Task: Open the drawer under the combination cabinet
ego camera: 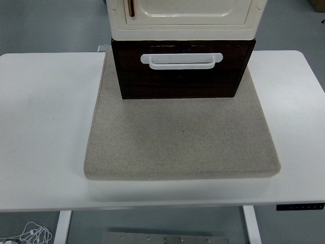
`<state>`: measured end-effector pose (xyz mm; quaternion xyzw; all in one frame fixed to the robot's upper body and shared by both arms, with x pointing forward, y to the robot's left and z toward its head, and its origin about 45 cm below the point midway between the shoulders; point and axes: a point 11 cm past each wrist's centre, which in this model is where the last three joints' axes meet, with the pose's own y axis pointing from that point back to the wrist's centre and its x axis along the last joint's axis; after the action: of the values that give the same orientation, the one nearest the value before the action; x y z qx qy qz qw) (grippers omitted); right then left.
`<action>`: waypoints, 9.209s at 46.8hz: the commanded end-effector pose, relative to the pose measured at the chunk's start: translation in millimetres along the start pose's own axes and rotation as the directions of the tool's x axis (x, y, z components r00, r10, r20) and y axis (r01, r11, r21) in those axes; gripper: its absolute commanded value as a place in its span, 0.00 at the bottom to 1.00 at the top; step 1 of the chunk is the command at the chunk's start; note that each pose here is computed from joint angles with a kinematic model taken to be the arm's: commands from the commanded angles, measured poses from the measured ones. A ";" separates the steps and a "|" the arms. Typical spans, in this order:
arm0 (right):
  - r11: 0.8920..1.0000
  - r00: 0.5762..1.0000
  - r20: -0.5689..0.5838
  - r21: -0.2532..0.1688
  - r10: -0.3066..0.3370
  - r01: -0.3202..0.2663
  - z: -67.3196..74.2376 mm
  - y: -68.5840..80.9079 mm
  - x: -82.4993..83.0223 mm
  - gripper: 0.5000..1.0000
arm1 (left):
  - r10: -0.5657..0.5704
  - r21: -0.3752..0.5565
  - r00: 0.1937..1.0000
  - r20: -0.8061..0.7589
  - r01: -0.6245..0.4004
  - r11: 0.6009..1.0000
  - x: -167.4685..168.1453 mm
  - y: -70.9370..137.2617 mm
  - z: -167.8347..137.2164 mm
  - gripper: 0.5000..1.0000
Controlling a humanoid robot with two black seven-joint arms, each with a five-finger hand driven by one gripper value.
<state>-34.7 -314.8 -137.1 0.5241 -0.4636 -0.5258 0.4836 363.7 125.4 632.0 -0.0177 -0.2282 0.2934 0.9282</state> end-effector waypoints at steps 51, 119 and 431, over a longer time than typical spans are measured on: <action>1.000 1.000 0.000 0.000 0.000 0.000 -0.1 0.0 0.0 0.85 | -0.262 0.618 0.965 -0.021 0.219 0.755 -53.8 16.1 -165.3 1.00; 1.000 1.000 0.000 0.000 0.000 0.000 -0.1 0.0 0.0 0.85 | -0.302 0.793 0.926 0.227 0.004 0.609 -69.3 -23.6 -214.6 1.00; 1.000 1.000 0.000 0.000 0.000 0.000 -0.1 0.0 0.0 0.85 | -0.543 0.778 0.839 0.026 0.324 0.538 -97.3 -20.6 -212.5 1.00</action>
<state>-34.6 -314.8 -137.1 0.5242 -0.4636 -0.5257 0.4836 397.6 76.2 405.0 0.4608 -0.2057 0.1247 0.8543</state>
